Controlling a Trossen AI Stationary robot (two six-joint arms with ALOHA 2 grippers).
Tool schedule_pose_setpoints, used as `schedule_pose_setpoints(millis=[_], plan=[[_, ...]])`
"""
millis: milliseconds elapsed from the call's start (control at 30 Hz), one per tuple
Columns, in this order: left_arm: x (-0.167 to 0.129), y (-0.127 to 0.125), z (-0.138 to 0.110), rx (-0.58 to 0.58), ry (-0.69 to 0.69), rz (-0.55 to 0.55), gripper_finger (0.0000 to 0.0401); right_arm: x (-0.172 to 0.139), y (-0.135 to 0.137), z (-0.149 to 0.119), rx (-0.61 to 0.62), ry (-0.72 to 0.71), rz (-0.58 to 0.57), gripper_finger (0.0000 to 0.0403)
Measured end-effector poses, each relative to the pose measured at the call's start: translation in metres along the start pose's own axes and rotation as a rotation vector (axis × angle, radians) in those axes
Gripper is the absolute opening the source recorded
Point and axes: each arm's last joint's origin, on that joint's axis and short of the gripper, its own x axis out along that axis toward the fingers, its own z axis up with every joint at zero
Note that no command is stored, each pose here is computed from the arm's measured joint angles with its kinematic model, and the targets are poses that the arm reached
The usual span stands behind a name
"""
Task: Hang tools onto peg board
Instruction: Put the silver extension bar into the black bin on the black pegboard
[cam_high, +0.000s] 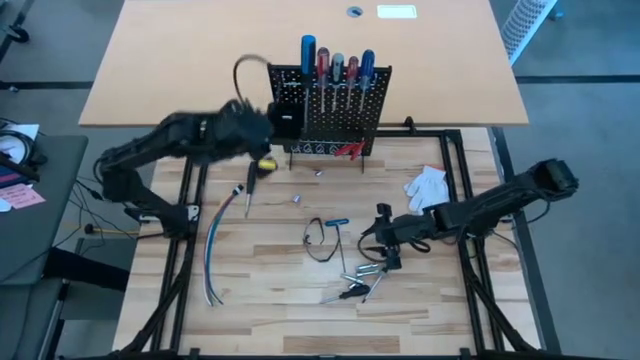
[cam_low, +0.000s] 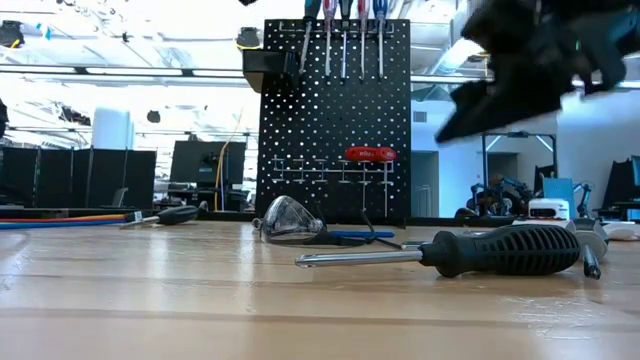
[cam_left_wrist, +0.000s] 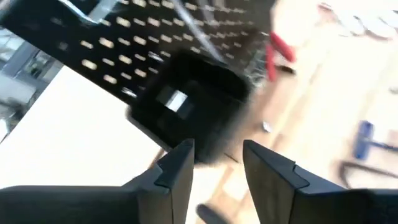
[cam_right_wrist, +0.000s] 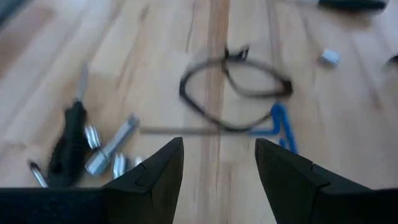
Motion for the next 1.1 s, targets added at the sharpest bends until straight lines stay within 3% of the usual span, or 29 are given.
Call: schedule_pose_setpoints(millis=[267,467,600,833,1100], plan=[[0.003,-0.077,-0.061,0.042,-0.1,-0.054,0.0113,0.03,0.011,-0.025,0.0,0.169,0.191,0.0207],[0.032,-0.156,-0.11,0.018,-0.294,-0.219,0.0111,0.037,0.026,-0.035,0.025,0.234,0.184,0.0207],[0.051,-0.196,-0.136,-0.005,-0.412,-0.296,0.0111,0.036,0.027,-0.038,0.053,0.255,0.107,0.0204],[0.078,-0.233,-0.158,-0.015,-0.441,-0.32,0.0111,0.034,0.029,-0.043,0.059,0.291,0.102,0.0173],[0.104,-0.251,-0.161,0.061,-0.464,-0.303,0.0111,0.035,0.025,-0.045,0.05,0.295,0.059,0.0128]])
